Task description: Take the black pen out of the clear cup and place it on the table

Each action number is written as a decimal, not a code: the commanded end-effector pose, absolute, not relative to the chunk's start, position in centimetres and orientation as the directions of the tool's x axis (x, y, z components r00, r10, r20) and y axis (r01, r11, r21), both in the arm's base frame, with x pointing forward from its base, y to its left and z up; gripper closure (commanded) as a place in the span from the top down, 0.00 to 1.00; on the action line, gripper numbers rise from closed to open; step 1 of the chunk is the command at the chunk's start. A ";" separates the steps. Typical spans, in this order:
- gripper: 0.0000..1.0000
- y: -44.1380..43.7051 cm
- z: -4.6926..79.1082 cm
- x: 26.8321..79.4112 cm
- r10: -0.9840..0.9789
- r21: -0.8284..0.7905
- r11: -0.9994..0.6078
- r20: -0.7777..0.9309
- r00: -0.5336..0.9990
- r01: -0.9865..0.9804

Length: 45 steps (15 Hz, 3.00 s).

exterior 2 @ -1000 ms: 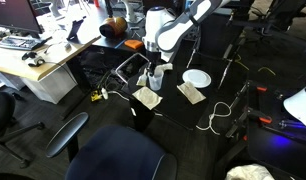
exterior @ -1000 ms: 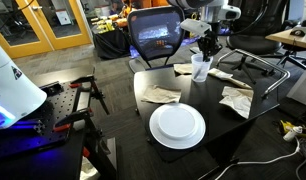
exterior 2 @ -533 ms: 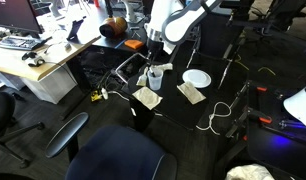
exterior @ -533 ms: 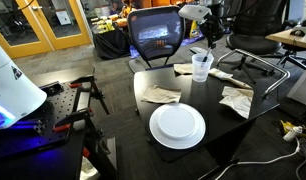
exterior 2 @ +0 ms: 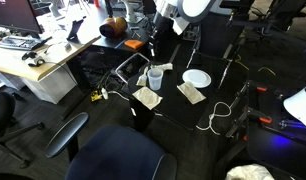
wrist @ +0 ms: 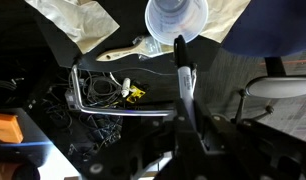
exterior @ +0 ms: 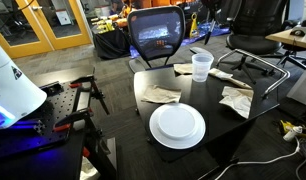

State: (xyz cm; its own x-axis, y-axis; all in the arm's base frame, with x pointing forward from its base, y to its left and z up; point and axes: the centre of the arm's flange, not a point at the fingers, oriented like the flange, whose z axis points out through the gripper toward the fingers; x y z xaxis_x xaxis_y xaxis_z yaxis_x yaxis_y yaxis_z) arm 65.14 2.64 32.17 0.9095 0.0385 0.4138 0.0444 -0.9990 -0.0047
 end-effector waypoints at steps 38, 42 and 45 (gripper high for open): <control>0.03 -7.2 22.3 62.2 0.488 0.318 -0.830 0.014 0.873 0.459; 0.03 -7.4 19.7 62.9 0.585 0.335 -0.755 -0.043 0.810 0.563; 0.03 -7.4 18.0 63.1 0.635 0.326 -0.712 -0.081 0.768 0.623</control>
State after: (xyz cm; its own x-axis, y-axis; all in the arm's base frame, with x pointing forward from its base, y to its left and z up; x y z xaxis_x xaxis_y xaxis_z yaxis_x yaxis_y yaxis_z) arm 62.04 -6.95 19.15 0.8126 0.5798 -0.0595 0.5667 -0.7621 0.3130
